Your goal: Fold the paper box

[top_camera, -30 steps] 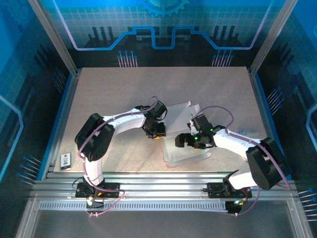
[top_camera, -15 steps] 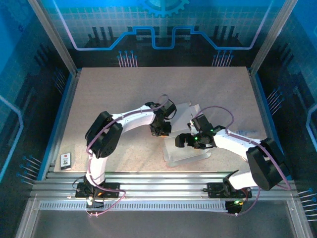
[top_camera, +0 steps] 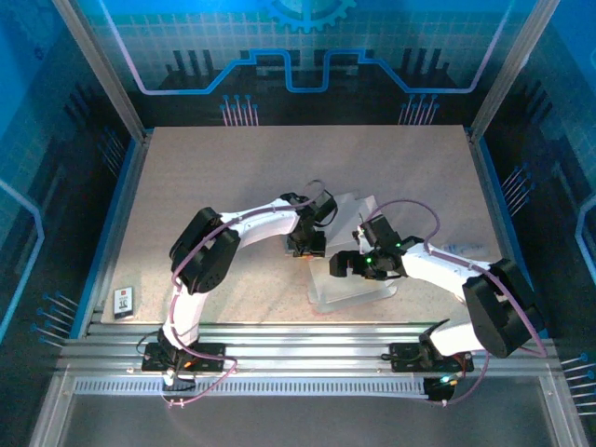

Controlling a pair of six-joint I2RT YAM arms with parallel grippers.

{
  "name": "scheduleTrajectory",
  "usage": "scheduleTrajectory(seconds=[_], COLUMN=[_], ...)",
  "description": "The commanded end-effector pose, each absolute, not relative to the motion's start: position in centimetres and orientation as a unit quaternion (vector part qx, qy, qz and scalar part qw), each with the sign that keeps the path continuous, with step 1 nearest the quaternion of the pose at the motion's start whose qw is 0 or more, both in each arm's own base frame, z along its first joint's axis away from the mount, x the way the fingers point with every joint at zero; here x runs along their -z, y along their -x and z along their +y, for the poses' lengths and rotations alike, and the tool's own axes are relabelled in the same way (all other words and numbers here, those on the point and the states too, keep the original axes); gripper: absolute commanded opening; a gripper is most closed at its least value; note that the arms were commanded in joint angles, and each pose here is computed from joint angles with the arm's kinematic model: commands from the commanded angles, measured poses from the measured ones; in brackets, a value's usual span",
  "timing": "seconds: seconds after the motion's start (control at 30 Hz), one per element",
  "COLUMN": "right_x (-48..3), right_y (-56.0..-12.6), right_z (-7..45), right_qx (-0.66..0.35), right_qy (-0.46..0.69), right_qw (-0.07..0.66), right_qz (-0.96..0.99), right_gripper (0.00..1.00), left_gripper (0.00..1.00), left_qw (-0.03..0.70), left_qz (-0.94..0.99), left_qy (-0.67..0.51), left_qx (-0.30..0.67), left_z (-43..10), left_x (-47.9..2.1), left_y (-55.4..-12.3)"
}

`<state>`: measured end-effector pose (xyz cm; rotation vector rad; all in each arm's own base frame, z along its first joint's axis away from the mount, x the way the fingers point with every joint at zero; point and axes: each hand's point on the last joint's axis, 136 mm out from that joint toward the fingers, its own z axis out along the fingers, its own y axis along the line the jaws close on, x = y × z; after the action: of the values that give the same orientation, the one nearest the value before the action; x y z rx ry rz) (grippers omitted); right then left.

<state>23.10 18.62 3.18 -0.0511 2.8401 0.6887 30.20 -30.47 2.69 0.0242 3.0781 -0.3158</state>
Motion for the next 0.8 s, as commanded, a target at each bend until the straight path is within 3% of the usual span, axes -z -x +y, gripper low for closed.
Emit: scheduleTrajectory(seconds=[0.0, 0.63, 0.77], right_x=[-1.1, -0.9, -1.0], right_y=[-21.3, -21.2, -21.2], right_z=[17.7, 17.7, 17.8], right_qx=[-0.218, -0.213, -0.214], right_qy=[0.004, 0.006, 0.007], right_qw=[0.07, 0.067, 0.067], right_qz=[0.974, 0.975, 0.974], right_gripper=[1.0, 1.0, 1.0], left_gripper=[0.37, 0.39, 0.39], left_qw=[0.037, 0.009, 0.024], left_qz=[0.994, 0.993, 0.989], left_qy=[-0.025, -0.022, -0.017], left_qx=[0.101, 0.119, 0.143], left_z=[-31.3, -32.1, -31.8], left_x=[-3.0, -0.7, -2.3], left_y=[-31.0, -30.3, -31.0])
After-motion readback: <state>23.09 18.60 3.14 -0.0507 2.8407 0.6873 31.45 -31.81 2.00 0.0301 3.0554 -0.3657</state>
